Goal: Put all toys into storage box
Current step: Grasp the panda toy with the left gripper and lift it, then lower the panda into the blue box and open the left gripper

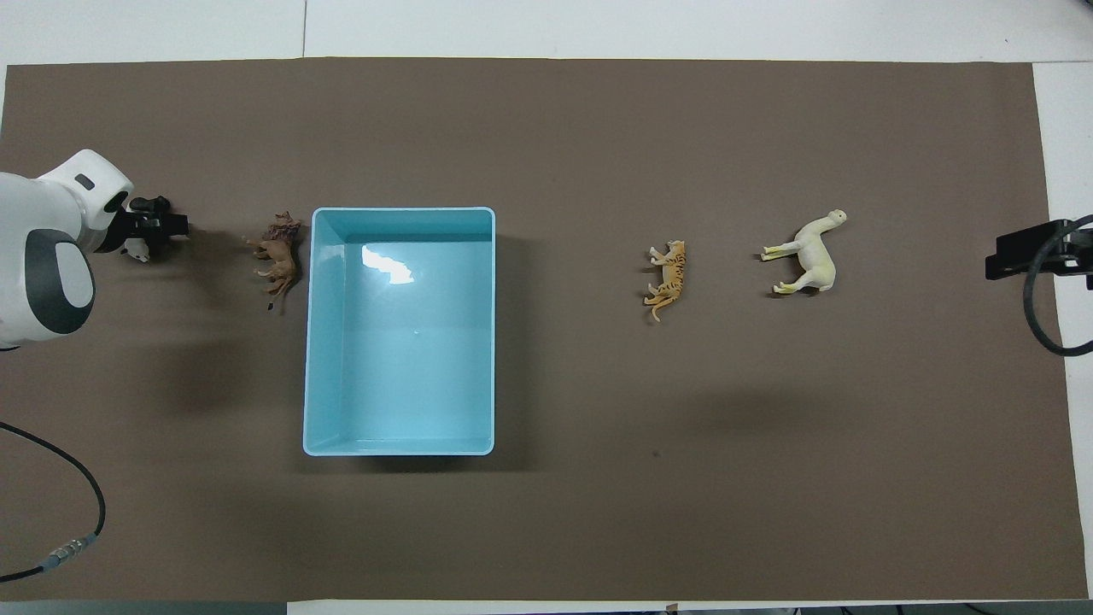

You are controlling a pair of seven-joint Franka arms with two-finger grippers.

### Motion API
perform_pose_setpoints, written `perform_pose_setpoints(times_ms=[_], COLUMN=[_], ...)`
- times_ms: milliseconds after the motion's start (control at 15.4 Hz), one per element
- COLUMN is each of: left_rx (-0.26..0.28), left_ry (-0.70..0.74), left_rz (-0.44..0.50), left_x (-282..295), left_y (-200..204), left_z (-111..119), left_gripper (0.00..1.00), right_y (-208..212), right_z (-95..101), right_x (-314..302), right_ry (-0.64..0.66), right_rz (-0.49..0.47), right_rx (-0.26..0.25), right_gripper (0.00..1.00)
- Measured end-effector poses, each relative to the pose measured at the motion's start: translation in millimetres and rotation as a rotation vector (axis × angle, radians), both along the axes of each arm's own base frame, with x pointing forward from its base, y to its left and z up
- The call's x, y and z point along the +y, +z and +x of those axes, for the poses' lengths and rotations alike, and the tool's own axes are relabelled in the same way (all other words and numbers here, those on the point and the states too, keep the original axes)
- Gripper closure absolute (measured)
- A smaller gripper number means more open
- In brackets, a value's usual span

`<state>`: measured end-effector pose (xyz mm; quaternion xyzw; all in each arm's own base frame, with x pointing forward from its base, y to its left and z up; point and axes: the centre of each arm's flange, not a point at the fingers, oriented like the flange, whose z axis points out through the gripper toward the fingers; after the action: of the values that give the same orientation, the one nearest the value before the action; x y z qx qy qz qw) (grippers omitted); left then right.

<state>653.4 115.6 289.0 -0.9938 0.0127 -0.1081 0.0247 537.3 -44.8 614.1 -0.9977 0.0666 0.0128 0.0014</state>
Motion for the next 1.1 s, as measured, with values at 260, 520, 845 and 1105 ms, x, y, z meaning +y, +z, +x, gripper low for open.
perform_pose_setpoints(times_ms=[260,520,845,1105], left_rx=[-0.005,0.066,0.184,0.291], left_ry=[-0.002,0.008,0.115,0.22], left_rz=[-0.001,-0.01,-0.036,-0.022], left_x=[-1.7,-0.6,-48.1,-148.6], left_y=[3.6,14.5,96.9,166.3], left_z=[0.4,2.7,12.6,-25.2], left_gripper=[0.42,0.44,0.44,0.44], right_y=[0.0,0.0,0.0,0.0], right_z=[0.0,0.0,-0.1,-0.2], right_x=[0.0,0.0,-0.7,-0.9], right_ry=[0.0,0.0,-0.001,-0.002], right_rz=[0.0,0.0,0.0,0.0], right_rx=[0.0,0.0,0.0,0.001], right_gripper=[0.0,0.0,0.0,0.0])
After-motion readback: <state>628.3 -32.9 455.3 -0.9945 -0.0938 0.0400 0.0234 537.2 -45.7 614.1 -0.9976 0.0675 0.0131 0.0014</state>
